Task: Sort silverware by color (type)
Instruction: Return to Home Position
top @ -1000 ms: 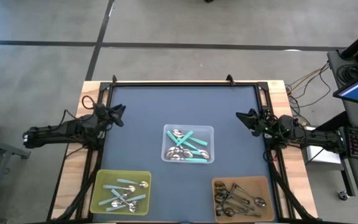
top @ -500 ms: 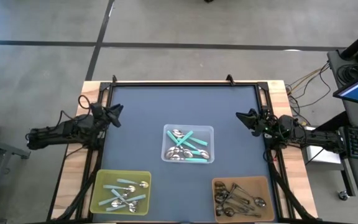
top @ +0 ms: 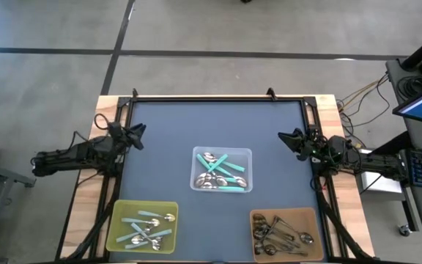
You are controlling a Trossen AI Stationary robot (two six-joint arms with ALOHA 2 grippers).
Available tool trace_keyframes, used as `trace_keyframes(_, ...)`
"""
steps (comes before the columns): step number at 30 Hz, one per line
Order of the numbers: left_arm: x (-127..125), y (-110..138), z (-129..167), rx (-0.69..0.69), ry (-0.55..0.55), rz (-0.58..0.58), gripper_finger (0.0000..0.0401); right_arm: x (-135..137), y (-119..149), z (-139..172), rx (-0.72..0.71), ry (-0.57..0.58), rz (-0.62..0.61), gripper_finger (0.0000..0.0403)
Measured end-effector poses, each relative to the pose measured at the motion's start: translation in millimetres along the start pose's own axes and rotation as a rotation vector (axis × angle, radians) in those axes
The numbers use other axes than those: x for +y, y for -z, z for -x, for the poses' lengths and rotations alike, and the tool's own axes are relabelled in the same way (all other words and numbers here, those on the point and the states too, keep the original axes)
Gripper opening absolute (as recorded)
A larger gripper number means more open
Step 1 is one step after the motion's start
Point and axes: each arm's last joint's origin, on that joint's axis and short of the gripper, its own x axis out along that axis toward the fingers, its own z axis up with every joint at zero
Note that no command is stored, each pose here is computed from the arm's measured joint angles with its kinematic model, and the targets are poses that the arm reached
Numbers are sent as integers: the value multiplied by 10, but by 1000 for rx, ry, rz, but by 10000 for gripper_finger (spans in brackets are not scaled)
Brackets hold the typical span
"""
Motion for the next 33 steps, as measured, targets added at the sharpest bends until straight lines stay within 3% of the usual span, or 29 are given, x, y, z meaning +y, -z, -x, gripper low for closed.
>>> trace_keyframes(2, 56, 133, -48, -2, -55, 30, 89, 0, 0, 0, 0, 0, 0, 82)
trace_keyframes(9, 91, 108, -52, -115, -170, 74, 89, -5, 6, -2, 6, 5, 2, 82)
trace_keyframes(33, 86, 111, -57, -113, -162, 101, 89, -23, 28, -7, 28, 25, 7, 82)
